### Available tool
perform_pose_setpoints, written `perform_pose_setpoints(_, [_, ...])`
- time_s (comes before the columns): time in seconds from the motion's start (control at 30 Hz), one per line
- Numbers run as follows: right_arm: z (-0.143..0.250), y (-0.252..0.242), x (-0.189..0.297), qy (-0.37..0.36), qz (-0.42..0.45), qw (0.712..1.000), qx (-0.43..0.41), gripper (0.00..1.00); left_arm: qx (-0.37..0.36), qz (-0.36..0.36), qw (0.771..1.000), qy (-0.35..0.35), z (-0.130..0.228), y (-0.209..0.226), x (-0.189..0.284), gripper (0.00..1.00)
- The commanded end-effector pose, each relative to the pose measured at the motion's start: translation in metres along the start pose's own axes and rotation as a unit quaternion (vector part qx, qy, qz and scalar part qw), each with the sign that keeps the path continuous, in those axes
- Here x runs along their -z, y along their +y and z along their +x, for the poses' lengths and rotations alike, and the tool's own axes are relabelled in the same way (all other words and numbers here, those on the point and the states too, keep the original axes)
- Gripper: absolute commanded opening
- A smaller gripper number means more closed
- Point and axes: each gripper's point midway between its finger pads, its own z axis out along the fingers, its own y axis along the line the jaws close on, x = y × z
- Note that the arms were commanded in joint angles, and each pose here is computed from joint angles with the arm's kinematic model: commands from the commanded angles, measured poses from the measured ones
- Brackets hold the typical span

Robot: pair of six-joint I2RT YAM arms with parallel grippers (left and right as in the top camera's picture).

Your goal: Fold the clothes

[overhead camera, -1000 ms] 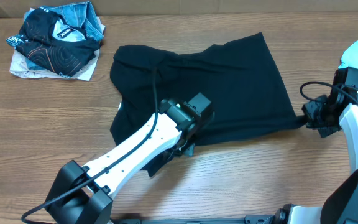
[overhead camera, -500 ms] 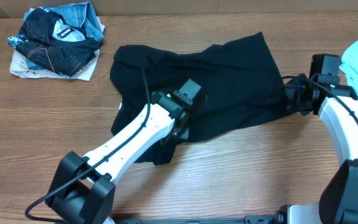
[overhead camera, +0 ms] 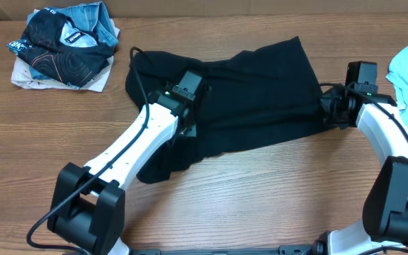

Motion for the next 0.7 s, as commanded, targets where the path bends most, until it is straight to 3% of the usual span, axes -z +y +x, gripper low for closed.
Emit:
perform_pose_setpoints(0.0, [-0.014, 0.006, -0.001, -0.026, -0.002, 1.0, -0.001, 0.04, -0.013, -0.014, 1.0, -0.004, -0.008, 0.003, -0.01, 0.23])
perform_pose_setpoints(0.03, [-0.015, 0.007, -0.002, -0.027, -0.004, 1.0, -0.001, 0.04, -0.016, -0.013, 1.0, -0.005, -0.009, 0.002, -0.013, 0.28])
perform_pose_setpoints(0.13, [-0.019, 0.011, -0.009, -0.033, -0.011, 0.999, -0.001, 0.06, -0.017, -0.009, 1.0, -0.014, -0.015, -0.003, -0.02, 0.28])
perform_pose_setpoints(0.17, [-0.019, 0.011, -0.012, -0.033, -0.012, 0.999, -0.001, 0.09, -0.016, -0.007, 1.0, -0.018, -0.018, -0.005, -0.021, 0.28])
perform_pose_setpoints(0.2, [-0.019, 0.012, -0.013, -0.033, -0.014, 0.999, 0.0, 0.2, -0.015, -0.005, 1.0, -0.022, -0.02, -0.007, -0.023, 0.29])
perform_pose_setpoints(0.3, [-0.021, 0.015, -0.013, -0.037, -0.02, 0.999, 0.016, 1.0, -0.014, -0.003, 1.0, -0.026, -0.023, -0.008, -0.023, 0.33])
perform_pose_setpoints(0.37, [-0.025, 0.02, -0.009, -0.04, -0.023, 0.998, 0.048, 1.0, -0.014, -0.004, 1.0, -0.023, -0.022, -0.006, -0.018, 0.46])
perform_pose_setpoints(0.43, [-0.03, 0.023, -0.001, -0.039, -0.019, 0.997, 0.064, 1.0, -0.016, -0.01, 1.0, -0.02, -0.023, -0.002, -0.008, 0.52])
perform_pose_setpoints(0.47, [-0.035, 0.024, 0.006, -0.039, -0.017, 0.997, 0.066, 1.0, -0.016, -0.015, 1.0, -0.021, -0.025, 0.001, 0.001, 0.63])
perform_pose_setpoints(0.5, [-0.04, 0.026, 0.014, -0.039, -0.015, 0.997, 0.063, 1.0, -0.015, -0.019, 0.999, -0.025, -0.029, 0.004, 0.01, 0.88])
perform_pose_setpoints(0.53, [-0.048, 0.029, 0.03, -0.039, -0.013, 0.997, 0.059, 1.0, -0.014, -0.023, 0.999, -0.032, -0.035, 0.007, 0.026, 1.0])
perform_pose_setpoints(0.67, [-0.055, 0.037, 0.068, -0.026, -0.006, 0.996, 0.09, 1.0, 0.0, -0.018, 0.999, -0.046, -0.047, 0.013, 0.069, 1.0])
